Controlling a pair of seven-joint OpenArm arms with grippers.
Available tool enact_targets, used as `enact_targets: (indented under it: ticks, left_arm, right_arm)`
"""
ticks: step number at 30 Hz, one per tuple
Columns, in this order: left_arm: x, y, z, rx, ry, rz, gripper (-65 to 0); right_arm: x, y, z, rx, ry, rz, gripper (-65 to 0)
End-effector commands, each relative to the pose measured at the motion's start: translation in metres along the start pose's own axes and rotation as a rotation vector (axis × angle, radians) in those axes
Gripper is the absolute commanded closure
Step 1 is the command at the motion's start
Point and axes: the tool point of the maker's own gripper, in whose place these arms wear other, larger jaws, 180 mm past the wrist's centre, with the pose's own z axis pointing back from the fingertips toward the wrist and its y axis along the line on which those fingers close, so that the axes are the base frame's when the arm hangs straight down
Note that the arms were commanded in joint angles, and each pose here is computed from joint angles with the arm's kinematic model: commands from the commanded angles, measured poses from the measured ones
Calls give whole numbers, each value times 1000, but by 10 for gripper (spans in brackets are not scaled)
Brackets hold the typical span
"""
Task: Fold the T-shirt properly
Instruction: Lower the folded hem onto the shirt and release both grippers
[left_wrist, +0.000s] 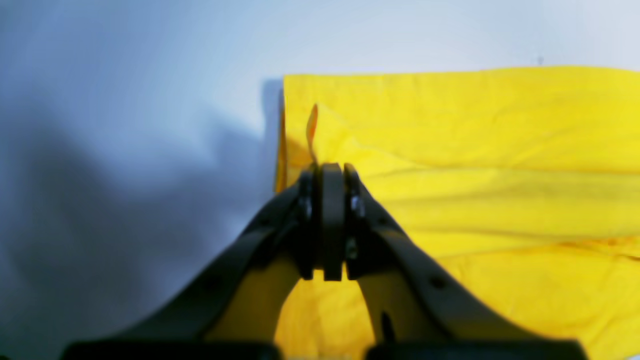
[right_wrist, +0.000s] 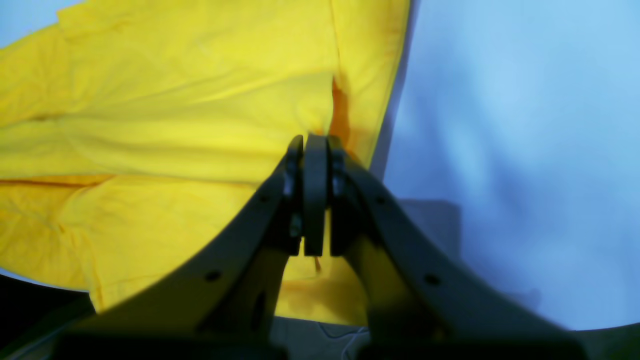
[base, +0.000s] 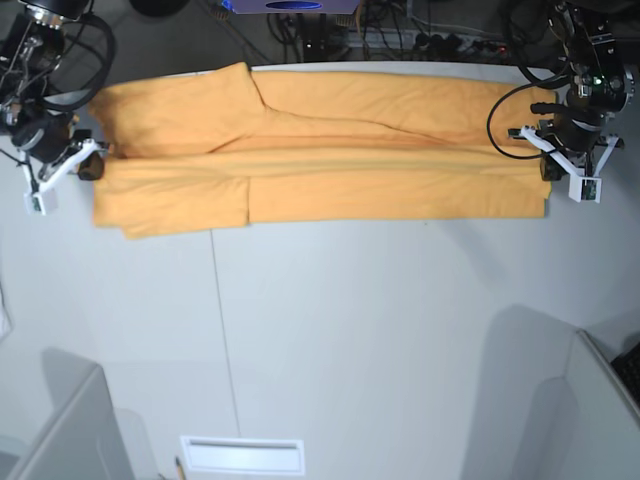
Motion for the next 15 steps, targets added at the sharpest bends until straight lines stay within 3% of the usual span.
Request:
enact_targets:
  ticks: [1, 15]
  left_arm:
    - [9, 4, 5, 11, -33, -14, 0]
    - [-6, 0, 4, 6, 4, -2, 0]
  right_arm:
    - [14, -3, 7, -9, -44, 21, 0]
    - [-17, -5, 5, -14, 31, 6, 0]
